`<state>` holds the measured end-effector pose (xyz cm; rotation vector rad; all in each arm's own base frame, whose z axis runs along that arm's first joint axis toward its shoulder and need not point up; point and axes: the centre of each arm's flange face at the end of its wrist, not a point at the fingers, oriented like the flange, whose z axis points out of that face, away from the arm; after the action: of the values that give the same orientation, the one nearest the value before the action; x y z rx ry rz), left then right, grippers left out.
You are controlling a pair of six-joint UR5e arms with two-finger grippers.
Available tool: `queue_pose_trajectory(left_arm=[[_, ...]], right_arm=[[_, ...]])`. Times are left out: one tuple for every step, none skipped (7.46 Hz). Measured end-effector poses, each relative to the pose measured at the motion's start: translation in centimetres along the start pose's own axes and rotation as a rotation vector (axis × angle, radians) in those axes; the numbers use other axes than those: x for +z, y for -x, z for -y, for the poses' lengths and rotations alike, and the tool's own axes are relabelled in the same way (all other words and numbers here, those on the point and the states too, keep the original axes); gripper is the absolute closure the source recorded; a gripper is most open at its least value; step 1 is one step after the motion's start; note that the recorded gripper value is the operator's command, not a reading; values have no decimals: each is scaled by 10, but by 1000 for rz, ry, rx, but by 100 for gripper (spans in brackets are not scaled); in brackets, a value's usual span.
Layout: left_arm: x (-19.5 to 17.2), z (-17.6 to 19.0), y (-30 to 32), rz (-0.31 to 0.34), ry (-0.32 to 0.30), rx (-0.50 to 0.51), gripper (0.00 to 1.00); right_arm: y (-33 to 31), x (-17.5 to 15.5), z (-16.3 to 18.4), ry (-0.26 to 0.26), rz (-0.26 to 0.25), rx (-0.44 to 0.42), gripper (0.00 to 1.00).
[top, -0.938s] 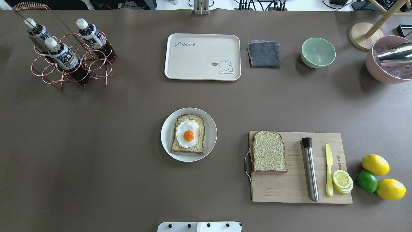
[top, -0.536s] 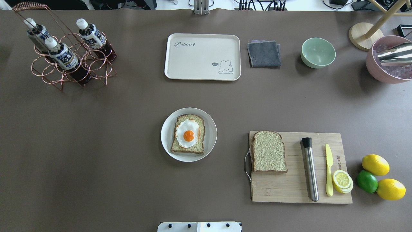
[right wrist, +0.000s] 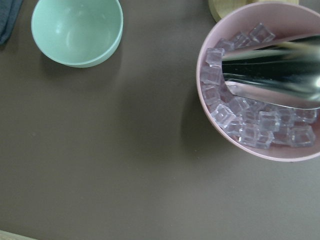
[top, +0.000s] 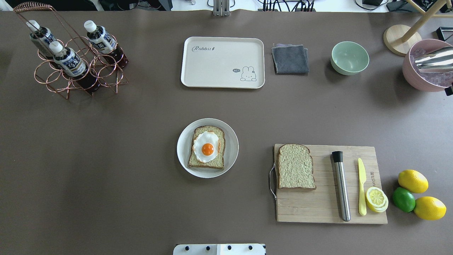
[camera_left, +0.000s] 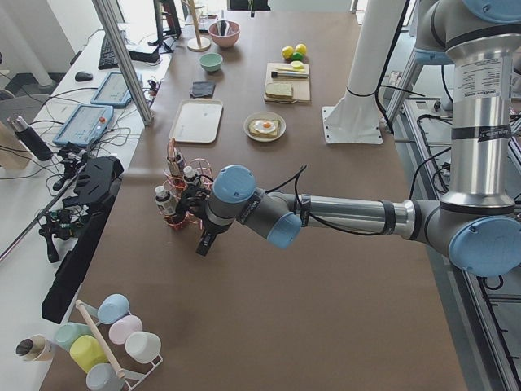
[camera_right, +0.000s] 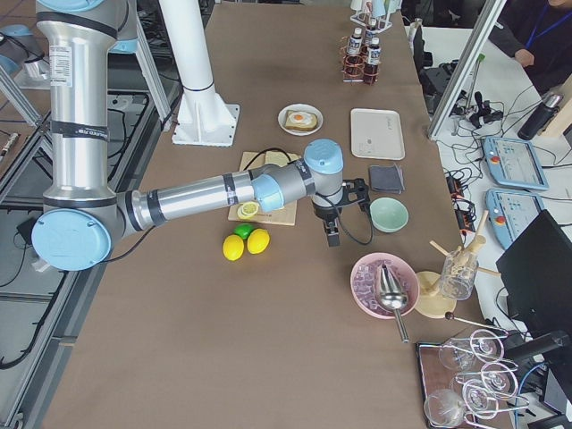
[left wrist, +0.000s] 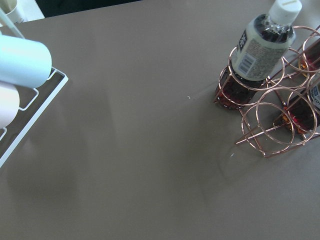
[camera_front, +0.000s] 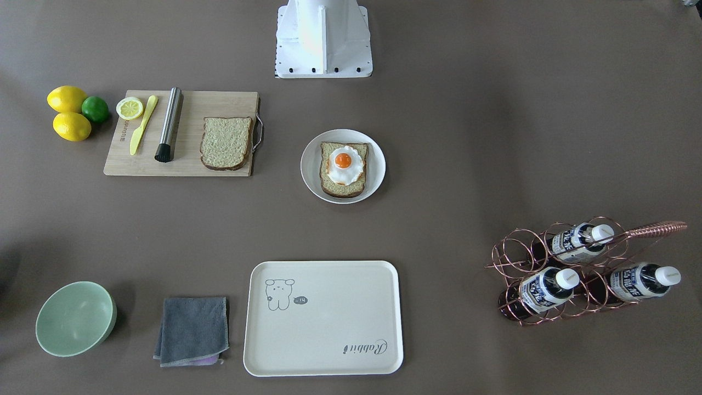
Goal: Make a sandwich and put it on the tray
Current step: 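Move the right gripper over the bread slice on the cutting board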
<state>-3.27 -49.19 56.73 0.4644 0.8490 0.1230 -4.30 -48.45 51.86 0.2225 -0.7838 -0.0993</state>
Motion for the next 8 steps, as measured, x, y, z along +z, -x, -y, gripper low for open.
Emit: queue_pose_trajectory(left_arm=[[3,3,-3,-3,1,7,2],[5,3,-3,-4,3,7,2],[6,3,-4,-5,5,7,2],[7,3,-4,-5,7,9,2],[8,2,-5,-5,9,10,2],[9,1,-5,-5,10,11,2],[9,1,-5,-5,10,13,2],[9,1,-5,-5,11,15,2]], right_arm=[[29,6,12,-1,30,9,0],[68,16,22,7,61,50,0],[111,22,28,16,89,92,0],[163,28,26,18,105,143,1],[220,36,16,17,114,197,2],[267,48,2,19,115,238,2],[306,65,-15,19,103,272,3],[333,81,-33,13,85,294,3]])
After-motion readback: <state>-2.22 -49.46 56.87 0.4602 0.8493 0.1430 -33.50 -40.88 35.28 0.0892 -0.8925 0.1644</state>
